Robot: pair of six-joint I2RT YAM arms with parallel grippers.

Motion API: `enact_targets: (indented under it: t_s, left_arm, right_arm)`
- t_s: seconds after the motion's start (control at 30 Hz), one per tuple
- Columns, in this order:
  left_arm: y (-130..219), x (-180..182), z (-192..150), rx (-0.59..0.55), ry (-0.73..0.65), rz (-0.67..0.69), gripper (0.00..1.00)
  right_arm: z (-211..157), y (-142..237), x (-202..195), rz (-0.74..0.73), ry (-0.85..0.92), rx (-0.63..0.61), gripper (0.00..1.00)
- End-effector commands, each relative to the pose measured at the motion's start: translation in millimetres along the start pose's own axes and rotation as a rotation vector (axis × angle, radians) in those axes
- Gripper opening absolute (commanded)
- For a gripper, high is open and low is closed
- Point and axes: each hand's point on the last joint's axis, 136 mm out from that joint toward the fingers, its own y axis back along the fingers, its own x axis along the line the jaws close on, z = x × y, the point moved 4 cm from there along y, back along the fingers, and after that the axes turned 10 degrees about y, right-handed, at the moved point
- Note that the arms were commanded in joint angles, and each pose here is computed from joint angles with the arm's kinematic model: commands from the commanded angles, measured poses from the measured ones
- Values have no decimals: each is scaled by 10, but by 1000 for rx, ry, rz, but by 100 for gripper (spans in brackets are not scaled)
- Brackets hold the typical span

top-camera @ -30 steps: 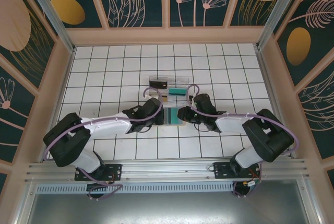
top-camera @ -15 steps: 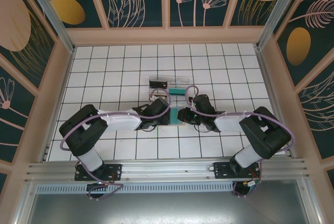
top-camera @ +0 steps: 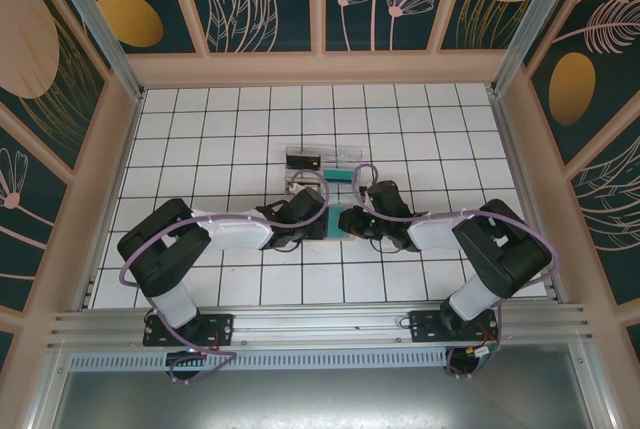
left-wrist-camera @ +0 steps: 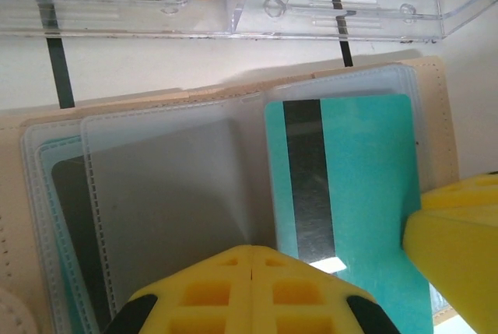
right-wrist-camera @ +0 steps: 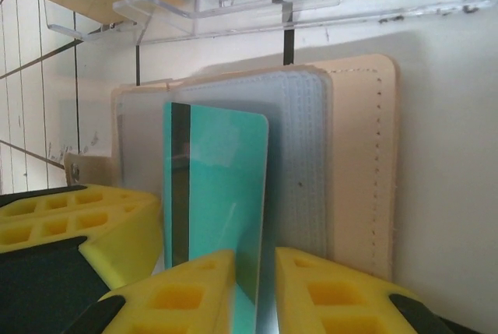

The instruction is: Take the credit cards out of the card holder

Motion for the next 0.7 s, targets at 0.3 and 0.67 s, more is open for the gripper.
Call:
enact_targets:
  t_s: [0.3, 0.67]
  left_arm:
    - [-76, 165, -186, 53, -3, 59, 0]
    - [152, 18, -13, -9, 14, 11, 2]
  right_arm:
    - [71, -44, 143, 42, 14, -15, 12]
    - [102, 225, 134, 26, 19, -80, 0]
